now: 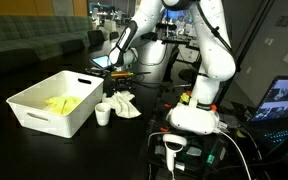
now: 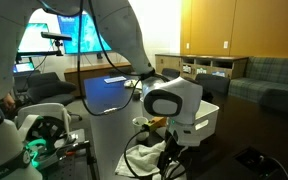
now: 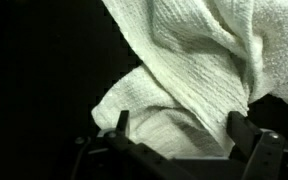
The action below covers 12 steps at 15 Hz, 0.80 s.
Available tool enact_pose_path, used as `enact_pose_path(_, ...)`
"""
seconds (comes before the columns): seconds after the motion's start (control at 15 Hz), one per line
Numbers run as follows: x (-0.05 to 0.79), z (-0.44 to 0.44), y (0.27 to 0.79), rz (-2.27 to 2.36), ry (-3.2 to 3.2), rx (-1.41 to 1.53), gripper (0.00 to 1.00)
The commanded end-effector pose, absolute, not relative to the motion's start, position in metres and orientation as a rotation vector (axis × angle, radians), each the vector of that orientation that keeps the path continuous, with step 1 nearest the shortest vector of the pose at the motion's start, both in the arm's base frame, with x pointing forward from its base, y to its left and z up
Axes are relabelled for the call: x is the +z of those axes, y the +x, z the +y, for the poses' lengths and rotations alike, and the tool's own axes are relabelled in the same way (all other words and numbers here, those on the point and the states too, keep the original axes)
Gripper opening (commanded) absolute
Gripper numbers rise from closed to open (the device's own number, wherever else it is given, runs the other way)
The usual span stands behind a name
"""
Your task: Pick up the cloths from the table and put them in the box, then pick up the marker and seal tape and put them in the cup
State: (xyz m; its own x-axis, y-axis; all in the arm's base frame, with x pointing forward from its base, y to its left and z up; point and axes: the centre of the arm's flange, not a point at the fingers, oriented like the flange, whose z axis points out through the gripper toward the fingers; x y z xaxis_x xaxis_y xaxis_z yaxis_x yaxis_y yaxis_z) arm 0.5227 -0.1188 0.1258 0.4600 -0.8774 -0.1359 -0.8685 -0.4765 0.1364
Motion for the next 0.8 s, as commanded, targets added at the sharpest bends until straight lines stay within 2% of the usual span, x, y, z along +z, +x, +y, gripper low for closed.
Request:
enact_pose_path(0.0, 0.119, -0.12, 0.532, -1.496, 2.7, -0.282, 1.0)
enact_pose_path(0.27, 0.116, -0.118, 0.513, -1.437, 2.746, -0.309, 1.0)
enact_pose_path(0.73, 0.095, -0.111, 0.512, -1.302, 2.828, -0.356, 1.0)
